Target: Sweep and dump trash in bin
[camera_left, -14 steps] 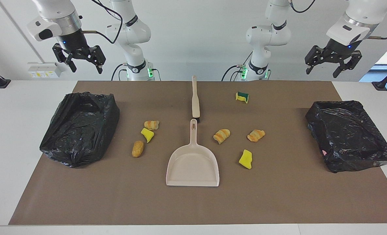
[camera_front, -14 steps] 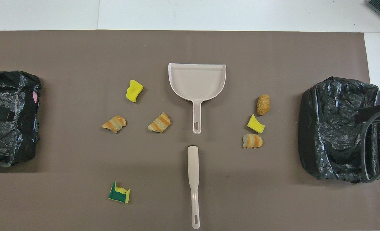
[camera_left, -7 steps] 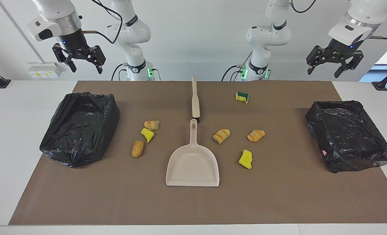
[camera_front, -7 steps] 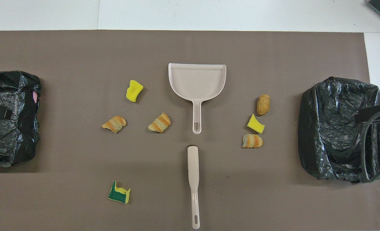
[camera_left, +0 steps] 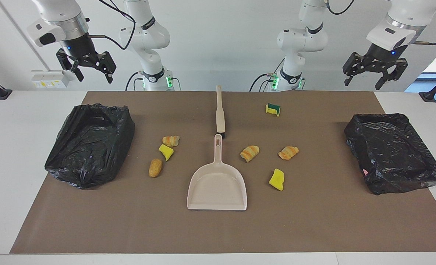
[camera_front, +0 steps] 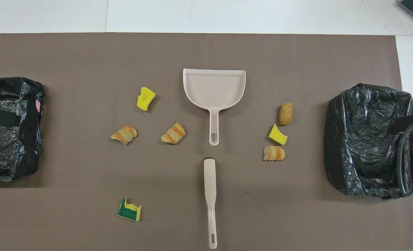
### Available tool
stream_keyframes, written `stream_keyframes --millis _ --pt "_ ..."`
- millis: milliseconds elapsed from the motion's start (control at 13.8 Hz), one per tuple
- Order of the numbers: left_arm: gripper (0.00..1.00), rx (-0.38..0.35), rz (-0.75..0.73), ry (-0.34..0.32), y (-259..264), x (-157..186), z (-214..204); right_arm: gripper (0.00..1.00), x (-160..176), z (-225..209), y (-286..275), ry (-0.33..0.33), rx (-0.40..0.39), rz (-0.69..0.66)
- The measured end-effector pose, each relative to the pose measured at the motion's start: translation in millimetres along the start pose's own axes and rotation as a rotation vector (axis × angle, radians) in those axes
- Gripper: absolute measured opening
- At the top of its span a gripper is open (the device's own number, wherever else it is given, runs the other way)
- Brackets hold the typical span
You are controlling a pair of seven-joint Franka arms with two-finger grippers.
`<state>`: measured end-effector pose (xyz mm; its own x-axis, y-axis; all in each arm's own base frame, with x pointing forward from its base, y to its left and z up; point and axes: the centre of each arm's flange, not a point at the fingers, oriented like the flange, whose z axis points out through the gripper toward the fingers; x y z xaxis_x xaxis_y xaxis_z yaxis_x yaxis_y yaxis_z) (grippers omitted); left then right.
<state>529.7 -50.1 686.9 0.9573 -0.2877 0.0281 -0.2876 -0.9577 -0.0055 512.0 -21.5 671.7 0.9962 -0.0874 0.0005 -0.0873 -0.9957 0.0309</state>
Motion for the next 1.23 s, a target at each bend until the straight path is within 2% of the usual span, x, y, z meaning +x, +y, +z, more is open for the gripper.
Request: stream_keyframes --millis 217,650,1012,1229 --pt "1.00 -0.009 0.031 -0.024 44 2 10 1.00 0 0 0 0.000 0.000 0.000" --pt "1.00 -0.011 -0.041 -0.021 203 3 70 1.00 -2 8 -1 -0.021 -0.001 -0.002" --pt "1.00 -0.018 -0.062 -0.013 324 -36 147 1.00 -3 26 0 -0.052 -0.002 0.000" --pt "1.00 -0.020 -0.047 -0.013 373 -67 189 1.00 11 50 -22 -0.016 0.006 -0.034"
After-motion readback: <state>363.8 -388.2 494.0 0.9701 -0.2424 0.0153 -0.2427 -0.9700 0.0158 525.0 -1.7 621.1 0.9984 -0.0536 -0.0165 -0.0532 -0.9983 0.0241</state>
